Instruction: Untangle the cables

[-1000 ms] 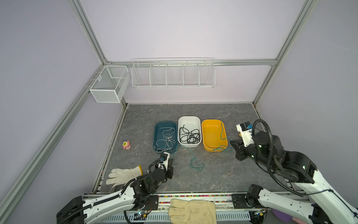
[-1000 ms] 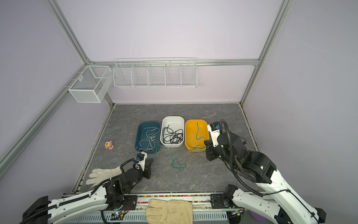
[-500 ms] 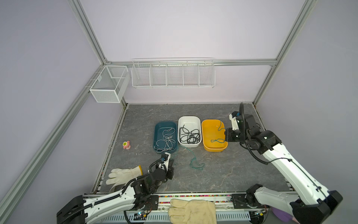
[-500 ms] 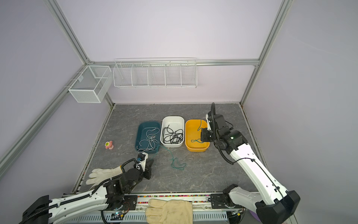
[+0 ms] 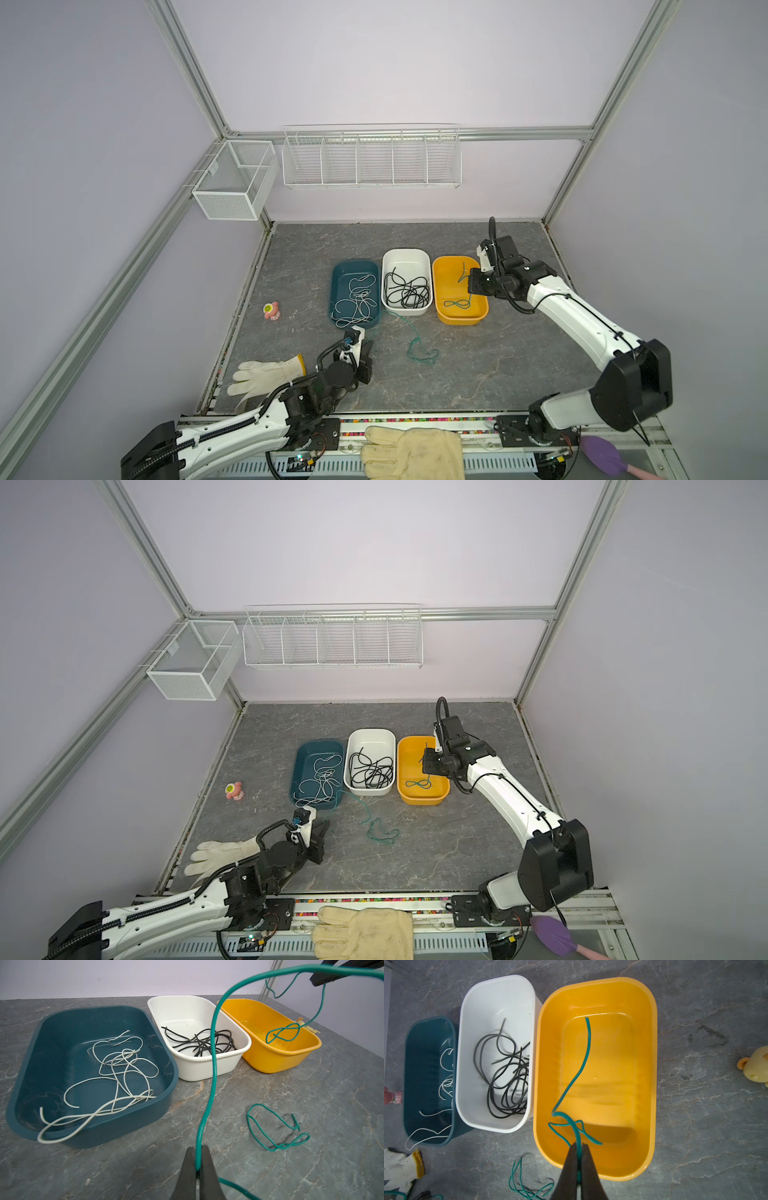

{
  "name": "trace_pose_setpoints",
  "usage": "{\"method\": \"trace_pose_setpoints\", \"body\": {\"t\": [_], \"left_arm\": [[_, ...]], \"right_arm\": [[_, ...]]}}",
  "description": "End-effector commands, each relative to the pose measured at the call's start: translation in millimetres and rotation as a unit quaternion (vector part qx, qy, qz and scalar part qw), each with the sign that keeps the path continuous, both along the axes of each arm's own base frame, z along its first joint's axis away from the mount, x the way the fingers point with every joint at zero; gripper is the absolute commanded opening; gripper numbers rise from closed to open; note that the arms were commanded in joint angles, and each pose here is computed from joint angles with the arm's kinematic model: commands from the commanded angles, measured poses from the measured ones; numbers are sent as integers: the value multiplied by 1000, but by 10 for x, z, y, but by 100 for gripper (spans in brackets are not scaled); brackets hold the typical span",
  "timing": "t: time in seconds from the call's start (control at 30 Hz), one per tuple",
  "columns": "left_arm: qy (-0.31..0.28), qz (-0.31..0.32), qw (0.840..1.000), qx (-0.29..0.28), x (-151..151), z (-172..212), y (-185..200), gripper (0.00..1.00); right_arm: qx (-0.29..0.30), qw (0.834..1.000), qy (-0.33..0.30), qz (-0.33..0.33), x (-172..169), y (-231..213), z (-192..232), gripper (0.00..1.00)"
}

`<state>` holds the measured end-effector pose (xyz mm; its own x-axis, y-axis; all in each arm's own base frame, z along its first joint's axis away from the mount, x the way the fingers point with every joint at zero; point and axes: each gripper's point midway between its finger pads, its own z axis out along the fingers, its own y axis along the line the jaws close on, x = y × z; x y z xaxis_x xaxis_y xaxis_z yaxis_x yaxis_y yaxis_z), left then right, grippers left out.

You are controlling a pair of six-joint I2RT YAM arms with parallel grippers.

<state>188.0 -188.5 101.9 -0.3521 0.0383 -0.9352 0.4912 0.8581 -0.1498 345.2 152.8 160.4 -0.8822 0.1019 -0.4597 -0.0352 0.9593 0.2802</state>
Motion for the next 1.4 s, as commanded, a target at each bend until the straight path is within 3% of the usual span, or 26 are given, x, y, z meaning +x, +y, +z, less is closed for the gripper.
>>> {"method": "trace_pose_setpoints", "body": {"t": [0.0,0.17,0.4,0.8,0.87,1.0,1.23,1.37], "left_arm": [[2,-3,1000,-2,-8,-15,-9,0],[3,-4,1000,0,-7,-22,-14,0],[5,-5,1000,3,-7,-35,-22,0],[11,-5,1000,15,6,-60,-48,0],[11,-5,1000,15,10,-44,-61,0],[19,-8,1000,22,9,-28,-86,0],[34,-5,999,39,14,89,-91,0],[31,2,999,36,49,346,-112,0]], "right_arm": [[14,1000,14,-3,82,53,-129,7],[17,1000,25,-2,122,87,-241,8],[10,999,36,-2,127,71,-288,17],[31,999,4,10,-21,58,90,30],[36,999,-7,15,-78,47,208,38],[51,998,-34,23,-234,16,480,65],[84,993,-73,48,-724,-13,910,93],[75,992,-81,65,-1047,-123,1066,99]]}}
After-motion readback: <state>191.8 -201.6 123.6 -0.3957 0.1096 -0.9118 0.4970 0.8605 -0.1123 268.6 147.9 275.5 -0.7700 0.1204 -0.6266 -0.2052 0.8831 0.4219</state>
